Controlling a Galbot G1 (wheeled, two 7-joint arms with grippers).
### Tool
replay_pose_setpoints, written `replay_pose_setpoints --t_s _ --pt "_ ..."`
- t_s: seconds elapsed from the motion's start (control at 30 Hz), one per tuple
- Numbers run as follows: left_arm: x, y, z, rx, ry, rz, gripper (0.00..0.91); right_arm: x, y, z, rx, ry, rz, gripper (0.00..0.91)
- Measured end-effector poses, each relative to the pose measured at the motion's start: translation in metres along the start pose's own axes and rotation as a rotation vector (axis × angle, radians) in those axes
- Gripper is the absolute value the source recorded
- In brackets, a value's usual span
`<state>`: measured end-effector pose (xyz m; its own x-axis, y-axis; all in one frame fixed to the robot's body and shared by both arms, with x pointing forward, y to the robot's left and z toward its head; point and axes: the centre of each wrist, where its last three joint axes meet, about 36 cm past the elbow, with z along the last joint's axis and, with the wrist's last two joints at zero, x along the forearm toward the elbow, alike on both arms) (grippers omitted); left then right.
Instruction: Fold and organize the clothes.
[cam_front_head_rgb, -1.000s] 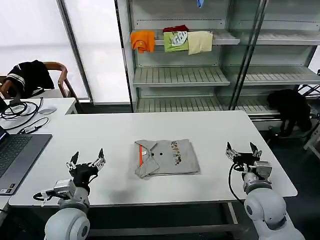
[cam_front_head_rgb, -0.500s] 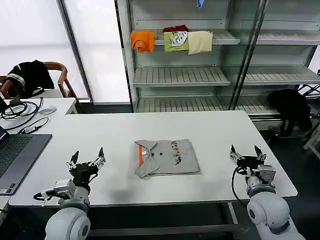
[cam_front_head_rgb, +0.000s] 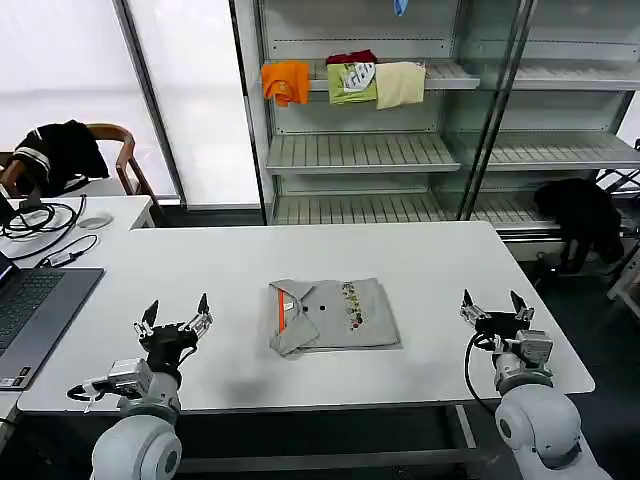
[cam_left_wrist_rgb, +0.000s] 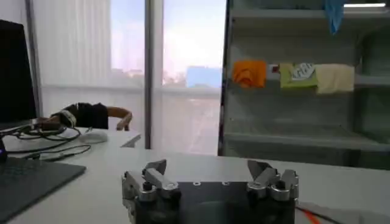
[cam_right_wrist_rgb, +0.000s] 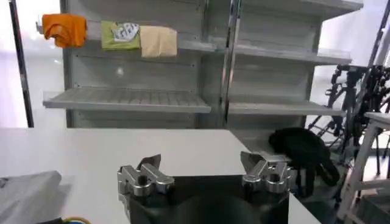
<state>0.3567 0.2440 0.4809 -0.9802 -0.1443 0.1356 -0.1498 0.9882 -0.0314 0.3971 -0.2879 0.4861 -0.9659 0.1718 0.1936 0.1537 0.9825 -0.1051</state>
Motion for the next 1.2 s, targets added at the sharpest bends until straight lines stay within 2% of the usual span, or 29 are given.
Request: replay_pose_setpoints --t_s 1.2 --pt "-0.0032 -0.0024 -0.0003 -0.006 0.003 0.002 0.907 -0.0025 0.0097 0.0046 0.008 0.008 -0.018 0.907"
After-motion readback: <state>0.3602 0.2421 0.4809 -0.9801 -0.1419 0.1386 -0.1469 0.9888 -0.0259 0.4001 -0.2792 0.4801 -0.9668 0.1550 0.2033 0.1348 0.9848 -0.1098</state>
